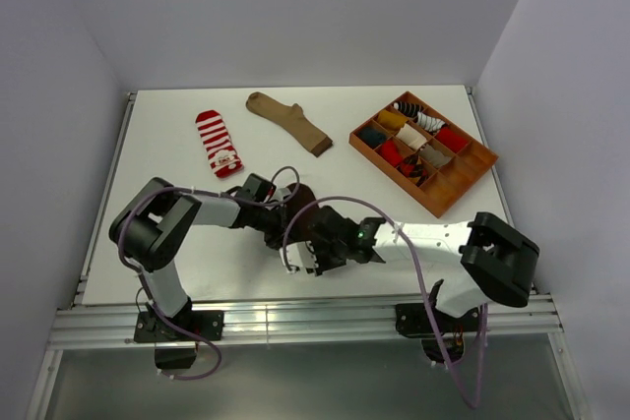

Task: Roll the socks
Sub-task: Roll the sock at the center of the board.

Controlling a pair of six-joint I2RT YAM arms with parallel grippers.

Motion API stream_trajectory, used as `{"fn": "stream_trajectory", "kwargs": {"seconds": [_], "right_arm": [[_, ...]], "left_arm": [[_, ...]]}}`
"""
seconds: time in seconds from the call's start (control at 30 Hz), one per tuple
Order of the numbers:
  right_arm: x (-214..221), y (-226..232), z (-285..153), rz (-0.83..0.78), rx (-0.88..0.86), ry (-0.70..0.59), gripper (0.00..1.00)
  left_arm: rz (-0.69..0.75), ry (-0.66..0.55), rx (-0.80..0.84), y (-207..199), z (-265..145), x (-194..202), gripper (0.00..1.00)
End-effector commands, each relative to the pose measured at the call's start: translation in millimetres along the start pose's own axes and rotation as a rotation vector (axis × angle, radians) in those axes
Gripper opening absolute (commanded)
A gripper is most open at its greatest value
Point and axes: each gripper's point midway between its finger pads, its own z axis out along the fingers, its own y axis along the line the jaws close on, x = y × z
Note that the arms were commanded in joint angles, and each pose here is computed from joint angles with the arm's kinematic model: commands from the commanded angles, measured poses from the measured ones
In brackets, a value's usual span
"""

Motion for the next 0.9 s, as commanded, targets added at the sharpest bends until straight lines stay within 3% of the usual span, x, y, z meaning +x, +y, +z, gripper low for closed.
{"fn": "stream_trajectory", "kwargs": {"seconds": [0.0,0.23,0.4,0.73,0.87], "right_arm": [[4,15,-11,0.121,-0.169,0.010,0.27],[16,20,-16,0.273,-0.370,0.020,0.23],[20,26,-15,0.358,-0.499,0.043,0.23],[15,14,-22,0.519,-0.657,-0.024,0.24],[16,2,-25,0.588,-0.698,-0.040,0.24]], "left_arm": [[0.091,-0.132,-0.071,-2,-13,-24,0.12],[0.143,-0.252,-0.072,-10,-26,-41,0.23],[0.182,-0.352,-0.115,-8,-38,-50,0.25],[0.232,-0.544,-0.048,-17,-65,-52,0.11],[0.274,-0.618,-0.010,-24,-77,-50,0.11]]}}
